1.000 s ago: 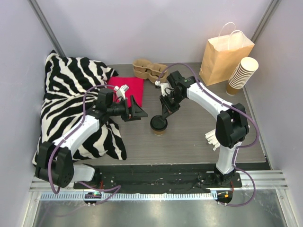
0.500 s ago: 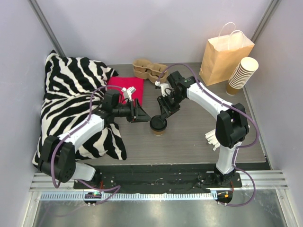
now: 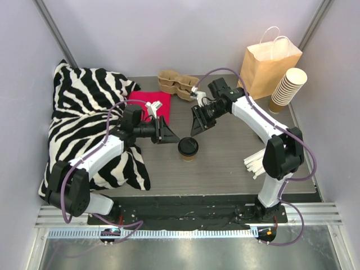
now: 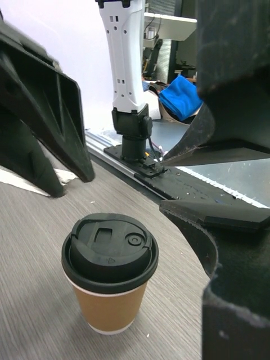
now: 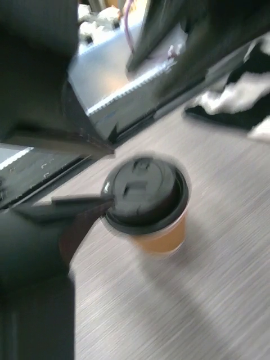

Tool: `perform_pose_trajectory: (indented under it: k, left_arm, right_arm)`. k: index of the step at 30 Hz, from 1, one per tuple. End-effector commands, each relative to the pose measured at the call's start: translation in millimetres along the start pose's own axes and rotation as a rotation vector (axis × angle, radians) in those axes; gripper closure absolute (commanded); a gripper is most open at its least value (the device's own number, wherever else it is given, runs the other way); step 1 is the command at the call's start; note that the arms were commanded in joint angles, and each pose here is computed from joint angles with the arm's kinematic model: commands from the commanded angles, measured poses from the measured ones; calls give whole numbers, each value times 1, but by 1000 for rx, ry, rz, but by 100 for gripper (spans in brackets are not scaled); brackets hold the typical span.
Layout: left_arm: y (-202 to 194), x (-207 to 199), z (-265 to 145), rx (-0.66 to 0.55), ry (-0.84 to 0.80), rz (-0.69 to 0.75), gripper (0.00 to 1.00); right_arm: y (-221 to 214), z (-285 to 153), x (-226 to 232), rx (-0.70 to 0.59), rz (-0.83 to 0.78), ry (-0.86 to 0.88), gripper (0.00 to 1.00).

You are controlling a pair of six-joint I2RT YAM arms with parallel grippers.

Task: Pack the takeout coffee

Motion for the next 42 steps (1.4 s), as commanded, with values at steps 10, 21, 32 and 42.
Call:
perform_pose_trajectory:
  k: [10, 21, 32, 42]
  left_arm:
    - [9, -14, 12, 26, -114, 41, 82]
    - [10, -11, 23, 56, -146, 14, 100]
    - [5, 15, 38, 68, -105, -10, 100]
    - [-3, 87, 45, 94, 109, -188, 100]
  right_arm:
    - [-13, 26, 17, -126, 176, 274, 90]
    - [-40, 58, -11, -31, 246, 174, 99]
    - [-46, 67, -18, -2, 275, 153, 99]
    - [-56, 78, -30, 42, 291, 96, 99]
Point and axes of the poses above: each gripper's point midway between its finger pads, its own z axis out along the fingers, its own x axis along the line the jaws close on, y = z × x, the point moved 9 cm from there along -z, back along the fingers, and after that the axes turned 5 degrees about -z, right-handed, at the moved point
